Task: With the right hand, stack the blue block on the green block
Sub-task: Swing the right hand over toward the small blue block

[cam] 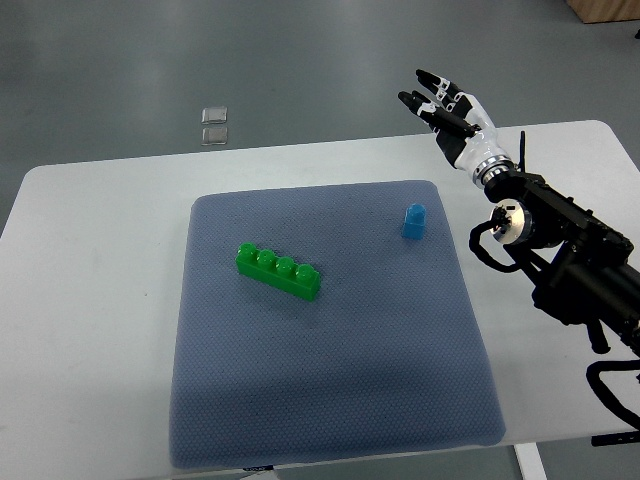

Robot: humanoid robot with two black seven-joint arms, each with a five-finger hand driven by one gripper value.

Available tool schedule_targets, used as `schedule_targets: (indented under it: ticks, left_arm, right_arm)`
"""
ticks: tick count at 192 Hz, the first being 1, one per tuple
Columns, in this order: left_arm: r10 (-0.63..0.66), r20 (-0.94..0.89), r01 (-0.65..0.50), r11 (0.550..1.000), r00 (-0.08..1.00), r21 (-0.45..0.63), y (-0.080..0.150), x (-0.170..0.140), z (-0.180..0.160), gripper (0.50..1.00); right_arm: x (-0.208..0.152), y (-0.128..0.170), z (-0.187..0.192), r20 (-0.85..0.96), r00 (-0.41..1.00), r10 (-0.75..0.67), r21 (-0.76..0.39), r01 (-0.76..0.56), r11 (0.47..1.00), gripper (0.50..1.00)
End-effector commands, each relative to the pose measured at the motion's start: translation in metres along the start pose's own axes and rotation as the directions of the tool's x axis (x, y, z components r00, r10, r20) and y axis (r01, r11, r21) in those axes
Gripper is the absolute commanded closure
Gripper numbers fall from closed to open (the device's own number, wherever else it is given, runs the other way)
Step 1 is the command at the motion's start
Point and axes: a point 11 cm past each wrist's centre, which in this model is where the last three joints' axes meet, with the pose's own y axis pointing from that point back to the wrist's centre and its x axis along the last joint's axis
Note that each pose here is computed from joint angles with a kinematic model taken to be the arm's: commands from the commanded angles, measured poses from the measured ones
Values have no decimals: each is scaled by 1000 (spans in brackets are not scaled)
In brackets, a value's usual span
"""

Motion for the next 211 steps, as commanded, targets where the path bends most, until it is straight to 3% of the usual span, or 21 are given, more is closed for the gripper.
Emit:
schedule_targets:
  ticks: [1,46,80,111,184,211]
  left_arm:
    - [0,0,0,1000,1000,1,0,0,0,500]
    - [1,0,-1,1000,1000,0,0,0,0,500]
    - [0,0,0,1000,1000,1,0,0,0,500]
    - [0,0,0,1000,1000,-1,0,0,0,500]
    - [0,0,0,1000,1000,-1,0,0,0,500]
    - [0,0,0,1000,1000,1,0,0,0,500]
  right_arm:
    - [11,6,-6,-245,967,-73,-41,65,997,585]
    - [31,7,-33,-685,703,-192,-132,140,981,585]
    - [35,14,-22,-874,339,-348,-308,167,937,585]
    - [40,21,-10,-882,126,-454,-435,156,887,585]
    - [47,21,-26,-831,-25,-556,-554,119,824,585]
    - [24,22,-16,-819,-47,-572,-571,176,802,583]
